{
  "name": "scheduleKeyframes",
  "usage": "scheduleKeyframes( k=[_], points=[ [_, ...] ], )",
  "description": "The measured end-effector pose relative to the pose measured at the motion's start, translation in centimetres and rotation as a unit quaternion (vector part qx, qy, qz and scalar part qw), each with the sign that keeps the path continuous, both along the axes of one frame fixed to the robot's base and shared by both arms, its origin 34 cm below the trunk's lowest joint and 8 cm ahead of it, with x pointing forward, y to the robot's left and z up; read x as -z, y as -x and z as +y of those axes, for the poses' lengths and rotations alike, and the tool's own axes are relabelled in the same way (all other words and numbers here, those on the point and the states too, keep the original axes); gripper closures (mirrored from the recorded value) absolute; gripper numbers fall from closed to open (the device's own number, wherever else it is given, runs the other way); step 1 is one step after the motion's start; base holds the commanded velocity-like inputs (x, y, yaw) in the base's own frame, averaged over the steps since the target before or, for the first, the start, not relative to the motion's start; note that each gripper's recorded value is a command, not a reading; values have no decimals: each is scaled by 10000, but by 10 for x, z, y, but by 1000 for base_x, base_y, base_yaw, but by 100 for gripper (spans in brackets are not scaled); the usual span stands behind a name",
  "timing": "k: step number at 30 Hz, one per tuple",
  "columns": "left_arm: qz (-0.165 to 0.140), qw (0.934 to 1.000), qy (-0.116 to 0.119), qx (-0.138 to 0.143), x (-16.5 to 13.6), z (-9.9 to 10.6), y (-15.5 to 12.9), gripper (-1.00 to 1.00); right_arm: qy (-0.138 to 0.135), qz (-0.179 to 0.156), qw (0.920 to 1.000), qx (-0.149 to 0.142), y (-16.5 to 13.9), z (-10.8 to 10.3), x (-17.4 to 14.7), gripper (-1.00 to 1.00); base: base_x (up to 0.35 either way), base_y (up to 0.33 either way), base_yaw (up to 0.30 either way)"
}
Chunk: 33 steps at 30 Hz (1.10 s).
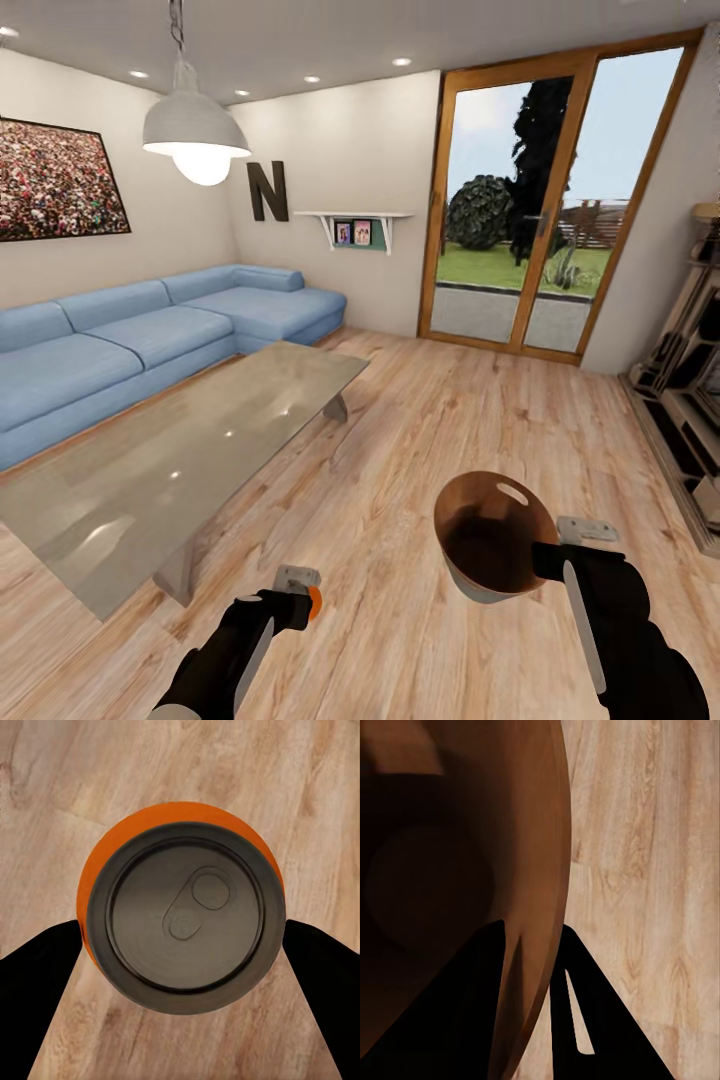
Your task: Put the three can of soda from the living room inside the tash can in the kitchen.
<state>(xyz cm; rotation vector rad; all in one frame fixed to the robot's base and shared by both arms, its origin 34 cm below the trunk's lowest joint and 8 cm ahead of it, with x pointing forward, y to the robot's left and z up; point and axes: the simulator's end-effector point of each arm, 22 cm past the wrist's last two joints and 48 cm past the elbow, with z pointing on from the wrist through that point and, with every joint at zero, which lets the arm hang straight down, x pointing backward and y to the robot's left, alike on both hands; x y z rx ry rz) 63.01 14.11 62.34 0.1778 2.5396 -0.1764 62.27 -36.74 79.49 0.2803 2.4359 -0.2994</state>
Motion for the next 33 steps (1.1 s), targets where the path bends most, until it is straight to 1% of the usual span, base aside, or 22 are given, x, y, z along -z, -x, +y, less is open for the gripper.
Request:
scheduleKeyframes(
  k=[19, 21, 23, 25, 26, 28, 31, 33],
  points=[
    [-100, 9999, 54, 17, -11, -2, -6, 100, 32, -9, 10000, -39, 0, 3, -2, 100, 0, 0, 0],
    [-102, 9999, 61, 20, -11, -2, -6, 100, 96, 19, 9999, -117, -1, 8, -2, 100, 0, 0, 0],
    [-102, 9999, 64, 23, -11, -2, -7, 100, 159, 34, 9994, -316, -5, 20, -2, 100, 0, 0, 0],
    [-100, 9999, 65, 23, -12, -3, -7, 100, 95, 28, 9987, -505, -9, 36, 0, 100, 0, 0, 0],
    [-103, 9999, 65, 23, -12, -2, -7, 100, 33, 14, 9985, -546, -10, 40, 0, 100, 0, 0, 0],
    [-127, 9999, 73, 18, -15, -2, -9, 100, 106, 33, 9982, -590, -10, 42, 0, 100, 0, 0, 0],
    [-145, 9999, 87, 19, -18, -3, -11, 100, 297, 69, 9979, -571, -9, 36, -1, 100, 0, 0, 0],
    [-112, 9998, 133, 44, -21, -5, -11, 100, 269, 67, 9979, -580, -9, 37, -1, 100, 0, 0, 0]
  ],
)
